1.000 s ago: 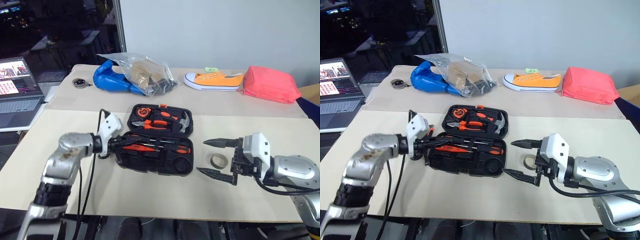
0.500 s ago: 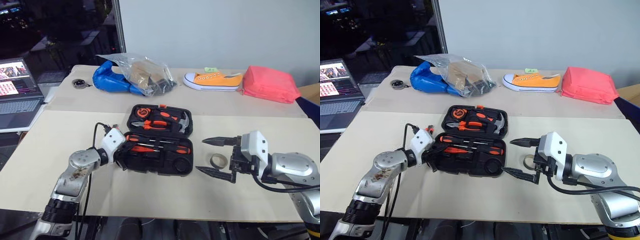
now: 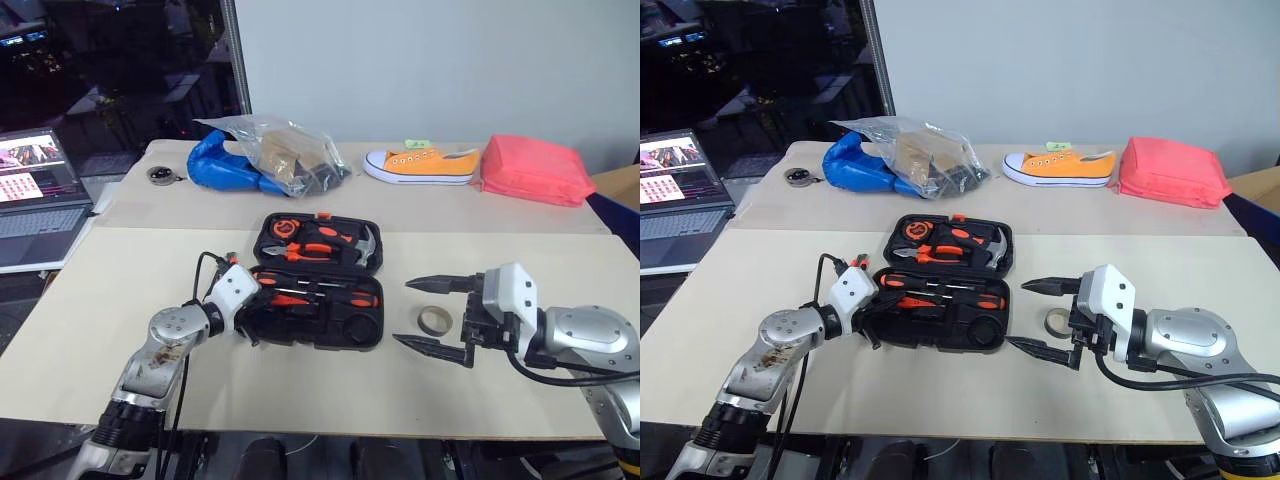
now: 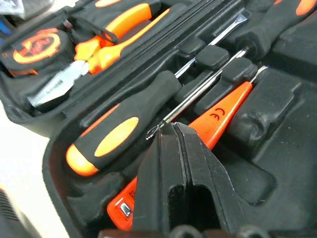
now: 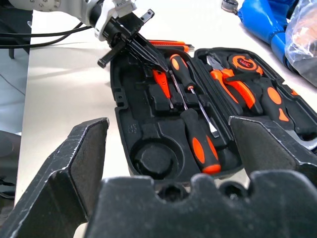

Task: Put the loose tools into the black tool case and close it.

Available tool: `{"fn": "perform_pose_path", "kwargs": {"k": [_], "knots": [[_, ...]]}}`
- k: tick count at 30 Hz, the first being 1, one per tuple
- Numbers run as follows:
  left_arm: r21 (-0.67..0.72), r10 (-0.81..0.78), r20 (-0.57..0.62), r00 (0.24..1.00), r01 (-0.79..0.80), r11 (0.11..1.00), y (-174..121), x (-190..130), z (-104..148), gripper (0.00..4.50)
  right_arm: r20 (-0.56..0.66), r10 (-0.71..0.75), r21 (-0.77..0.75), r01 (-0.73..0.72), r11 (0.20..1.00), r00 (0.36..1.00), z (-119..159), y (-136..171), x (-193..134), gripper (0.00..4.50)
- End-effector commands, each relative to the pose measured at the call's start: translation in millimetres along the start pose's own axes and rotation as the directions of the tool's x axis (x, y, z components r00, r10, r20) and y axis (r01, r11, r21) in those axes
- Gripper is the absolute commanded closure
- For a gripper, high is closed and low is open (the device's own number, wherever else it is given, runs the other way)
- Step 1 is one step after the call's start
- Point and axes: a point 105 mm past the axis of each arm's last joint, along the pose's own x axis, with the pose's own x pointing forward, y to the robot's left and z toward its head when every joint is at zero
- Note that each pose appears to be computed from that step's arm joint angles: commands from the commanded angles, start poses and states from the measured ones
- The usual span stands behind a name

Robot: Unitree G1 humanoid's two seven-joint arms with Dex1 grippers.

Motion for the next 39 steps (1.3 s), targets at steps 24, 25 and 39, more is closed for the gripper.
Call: {"fn": "perform_pose_path", "kwargs": {"k": [24, 25, 39], "knots": [[-0.396, 0.451, 0.157, 0.878, -0.363, 0.844, 58.3, -76.8, 60.2, 0.02, 0.1, 0.067, -0.048, -0.062, 0.997, 0.993, 12.6, -6.6, 17.0, 0.0], [-0.386, 0.457, 0.132, 0.88, -0.379, 0.841, 58.3, -77.1, 54.7, 0.02, 0.101, 0.066, -0.049, -0.062, 0.997, 0.993, 12.6, -6.6, 17.1, 0.0], [-0.146, 0.24, 0.126, 0.963, -0.221, 0.964, 22.2, -37.0, 57.3, 2.24, 0.101, 0.046, -0.052, -0.041, 0.998, 0.994, 12.3, -6.8, 18.8, 0.0]]}}
